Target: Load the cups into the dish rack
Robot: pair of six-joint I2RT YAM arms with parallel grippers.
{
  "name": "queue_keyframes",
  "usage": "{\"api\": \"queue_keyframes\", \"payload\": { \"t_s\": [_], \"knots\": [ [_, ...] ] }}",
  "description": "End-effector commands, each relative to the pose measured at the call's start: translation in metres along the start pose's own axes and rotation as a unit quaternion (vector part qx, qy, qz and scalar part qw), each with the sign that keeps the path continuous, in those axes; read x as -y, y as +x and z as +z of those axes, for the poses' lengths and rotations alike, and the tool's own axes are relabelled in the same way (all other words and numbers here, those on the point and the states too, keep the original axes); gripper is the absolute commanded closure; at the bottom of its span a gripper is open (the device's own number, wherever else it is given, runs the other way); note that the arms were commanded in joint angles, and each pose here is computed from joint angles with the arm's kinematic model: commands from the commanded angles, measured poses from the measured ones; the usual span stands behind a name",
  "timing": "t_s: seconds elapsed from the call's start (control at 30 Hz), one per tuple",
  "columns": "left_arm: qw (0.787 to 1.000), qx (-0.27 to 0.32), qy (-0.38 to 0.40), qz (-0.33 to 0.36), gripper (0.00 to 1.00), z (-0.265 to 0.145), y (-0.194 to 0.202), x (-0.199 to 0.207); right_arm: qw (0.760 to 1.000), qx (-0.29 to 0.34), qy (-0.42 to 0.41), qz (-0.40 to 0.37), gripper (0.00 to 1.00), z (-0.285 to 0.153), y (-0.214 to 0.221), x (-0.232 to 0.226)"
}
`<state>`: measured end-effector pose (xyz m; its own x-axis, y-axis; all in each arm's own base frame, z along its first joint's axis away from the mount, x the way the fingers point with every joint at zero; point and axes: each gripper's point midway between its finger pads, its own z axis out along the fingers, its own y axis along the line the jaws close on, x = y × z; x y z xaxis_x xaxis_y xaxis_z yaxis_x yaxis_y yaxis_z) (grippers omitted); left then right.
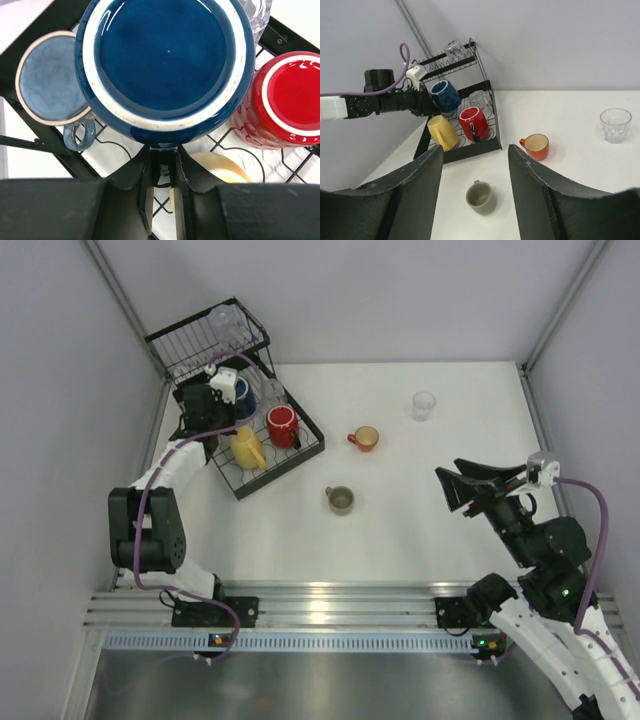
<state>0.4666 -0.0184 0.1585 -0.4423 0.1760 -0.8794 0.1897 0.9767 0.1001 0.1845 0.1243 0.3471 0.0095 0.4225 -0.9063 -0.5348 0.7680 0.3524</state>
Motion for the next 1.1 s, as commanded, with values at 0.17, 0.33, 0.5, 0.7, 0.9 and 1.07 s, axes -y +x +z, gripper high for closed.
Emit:
{"api": "queue_keyframes", "payload": {
  "t_s": [0.17,0.33,0.5,0.7,0.9,1.07],
  "knots": [
    [0.995,0.094,-0.010,0.030,1.00,0.002,-0.049,-0.010,1.000,0.017,-0.005,-0.008,0.44,0.003,-0.005,-0.002],
    [0.996,0.084,-0.004,0.031,1.00,0.007,-0.040,-0.007,1.000,0.016,-0.004,-0.013,0.45,0.002,-0.005,-0.001],
    [0.997,0.074,0.004,0.031,1.00,0.013,-0.032,-0.004,1.000,0.012,0.000,-0.021,0.45,0.004,-0.004,0.001],
    [0.997,0.067,0.007,0.030,0.98,0.018,-0.026,-0.003,1.000,0.010,0.003,-0.022,0.45,0.005,0.000,0.003],
    [0.997,0.065,0.002,0.030,0.96,0.017,-0.024,-0.004,1.000,0.008,0.006,-0.023,0.44,0.006,0.003,0.005],
    [0.998,0.059,0.009,0.037,0.96,0.015,-0.016,-0.001,1.000,0.009,0.006,-0.025,0.44,0.005,0.003,0.005]
  ]
}}
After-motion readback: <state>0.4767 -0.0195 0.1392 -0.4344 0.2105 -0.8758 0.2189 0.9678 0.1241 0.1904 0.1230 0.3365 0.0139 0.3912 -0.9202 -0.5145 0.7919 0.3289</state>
